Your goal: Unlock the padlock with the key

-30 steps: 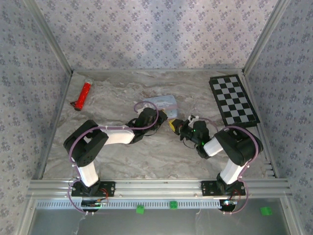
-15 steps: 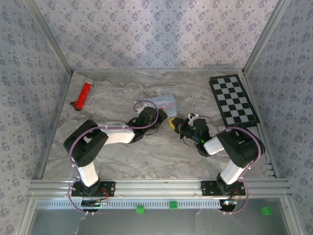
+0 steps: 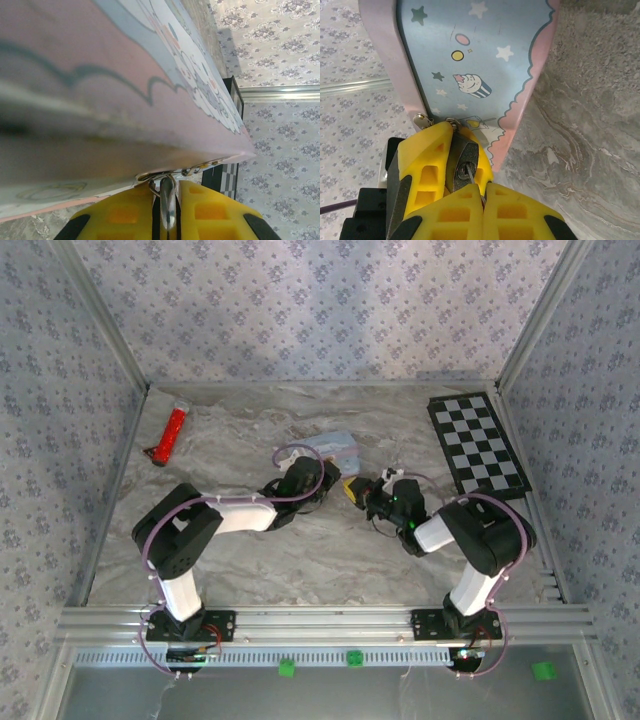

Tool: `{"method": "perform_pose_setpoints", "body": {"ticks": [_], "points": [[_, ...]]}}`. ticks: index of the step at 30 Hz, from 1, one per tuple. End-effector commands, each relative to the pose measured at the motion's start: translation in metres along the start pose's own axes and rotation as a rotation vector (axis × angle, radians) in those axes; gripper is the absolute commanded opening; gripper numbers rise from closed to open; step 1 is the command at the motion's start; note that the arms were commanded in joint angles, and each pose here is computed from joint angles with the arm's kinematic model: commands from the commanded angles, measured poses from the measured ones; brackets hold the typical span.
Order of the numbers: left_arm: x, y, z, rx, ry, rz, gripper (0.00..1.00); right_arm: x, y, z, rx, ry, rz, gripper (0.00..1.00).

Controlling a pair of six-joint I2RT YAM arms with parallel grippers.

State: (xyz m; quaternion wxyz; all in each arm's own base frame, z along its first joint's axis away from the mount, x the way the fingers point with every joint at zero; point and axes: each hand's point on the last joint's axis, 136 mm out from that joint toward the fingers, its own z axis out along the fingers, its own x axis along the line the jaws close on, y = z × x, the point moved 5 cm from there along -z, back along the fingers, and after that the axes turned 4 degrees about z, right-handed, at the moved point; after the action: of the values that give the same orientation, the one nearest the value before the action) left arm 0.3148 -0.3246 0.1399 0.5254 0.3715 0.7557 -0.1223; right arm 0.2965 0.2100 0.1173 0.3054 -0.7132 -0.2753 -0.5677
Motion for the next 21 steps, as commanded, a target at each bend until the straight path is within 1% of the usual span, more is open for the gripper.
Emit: {"method": "perform_pose_setpoints", "body": {"ticks": [1,7,14,21], "points": [[-0.089,-0.115,-0.042,0.511,-0.335,0.041,0.03,0.050,0.002,0.016,0.023,0.182,-0.090,0.00],[-0.092,-0.117,-0.041,0.518,-0.349,0.031,0.03,0.068,-0.015,0.023,0.083,0.215,-0.135,0.00],[-0.089,-0.116,-0.044,0.510,-0.336,0.042,0.02,0.060,0.022,0.007,0.020,0.212,-0.109,0.00],[-0.083,-0.112,-0.039,0.487,-0.321,0.031,0.02,0.062,0.012,0.010,0.055,0.218,-0.117,0.00]]}}
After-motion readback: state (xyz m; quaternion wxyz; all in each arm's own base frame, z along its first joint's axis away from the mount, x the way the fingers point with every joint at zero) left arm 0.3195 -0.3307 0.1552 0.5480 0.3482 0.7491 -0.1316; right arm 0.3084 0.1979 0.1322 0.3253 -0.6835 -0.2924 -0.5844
